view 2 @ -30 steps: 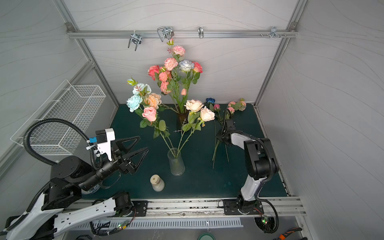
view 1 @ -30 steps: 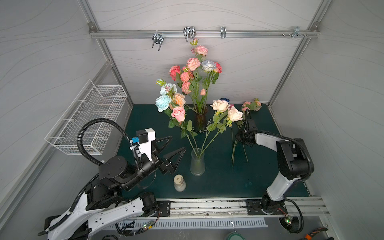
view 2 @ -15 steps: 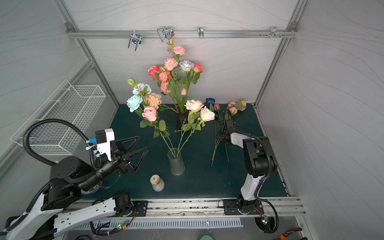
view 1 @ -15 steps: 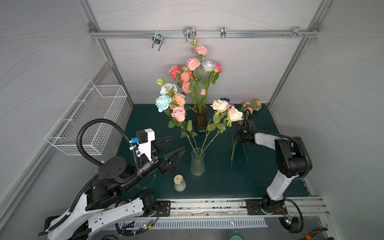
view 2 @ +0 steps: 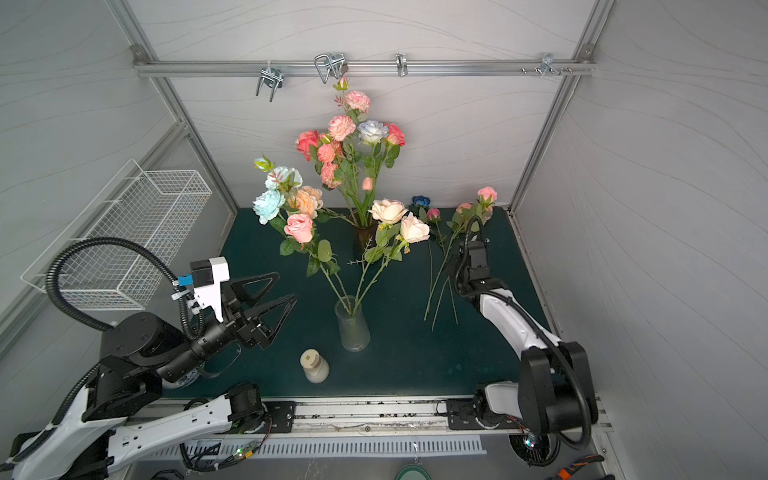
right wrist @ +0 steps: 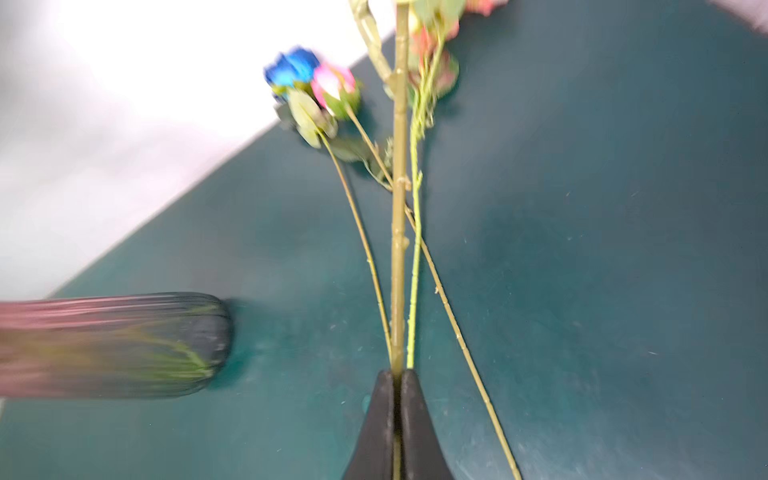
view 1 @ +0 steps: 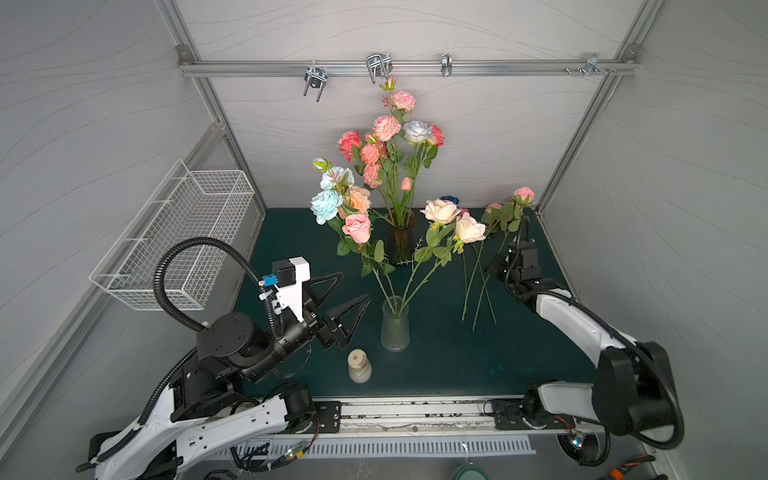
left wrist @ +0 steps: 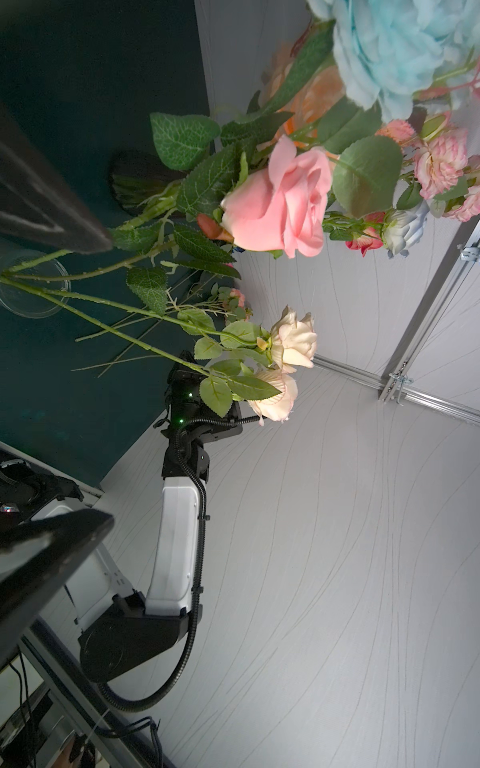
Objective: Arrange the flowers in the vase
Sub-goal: 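Grasp a pink rose stem with the right gripper and lift it high, then carry the pink rose toward the left gripper while the left reaches toward it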
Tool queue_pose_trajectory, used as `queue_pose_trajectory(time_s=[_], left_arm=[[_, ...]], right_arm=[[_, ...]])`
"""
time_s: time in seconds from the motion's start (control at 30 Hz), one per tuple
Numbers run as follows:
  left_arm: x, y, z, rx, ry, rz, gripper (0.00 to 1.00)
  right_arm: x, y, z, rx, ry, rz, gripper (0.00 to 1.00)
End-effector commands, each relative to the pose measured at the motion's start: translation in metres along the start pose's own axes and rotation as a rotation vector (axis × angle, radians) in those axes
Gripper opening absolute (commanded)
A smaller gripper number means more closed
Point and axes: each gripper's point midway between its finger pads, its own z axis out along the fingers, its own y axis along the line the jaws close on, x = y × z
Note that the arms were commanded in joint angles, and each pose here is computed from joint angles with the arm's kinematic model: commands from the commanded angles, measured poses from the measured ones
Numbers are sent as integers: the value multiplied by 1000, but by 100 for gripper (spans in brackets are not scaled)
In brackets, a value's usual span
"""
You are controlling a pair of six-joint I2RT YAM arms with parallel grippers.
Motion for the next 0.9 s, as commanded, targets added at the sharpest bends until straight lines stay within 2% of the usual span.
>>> queue_pose_trajectory(time_s=[0.0, 0.33, 0.43, 0.67, 0.73, 0.87], left_arm=[[-18, -6, -6, 18, -38, -4, 98], [-32, -19, -12, 69, -47, -3, 98], [-37, -26, -12, 100, -45, 3, 99], [-39, -43, 0, 153, 3, 31, 99], [-39, -49, 6, 171, 14, 36, 99], [-40, -61, 17, 210, 46, 56, 99]], right_arm=[[-19, 11, -37, -24, -107, -29, 0], [-45, 44, -149, -224, -283, -64, 0], [-50, 57, -186, -330, -325, -71, 0], [-56, 100, -274, -685, -392, -187, 0], [-51, 118, -294, -804, -371, -252, 0], [-45, 144, -332, -1008, -319, -303, 0]])
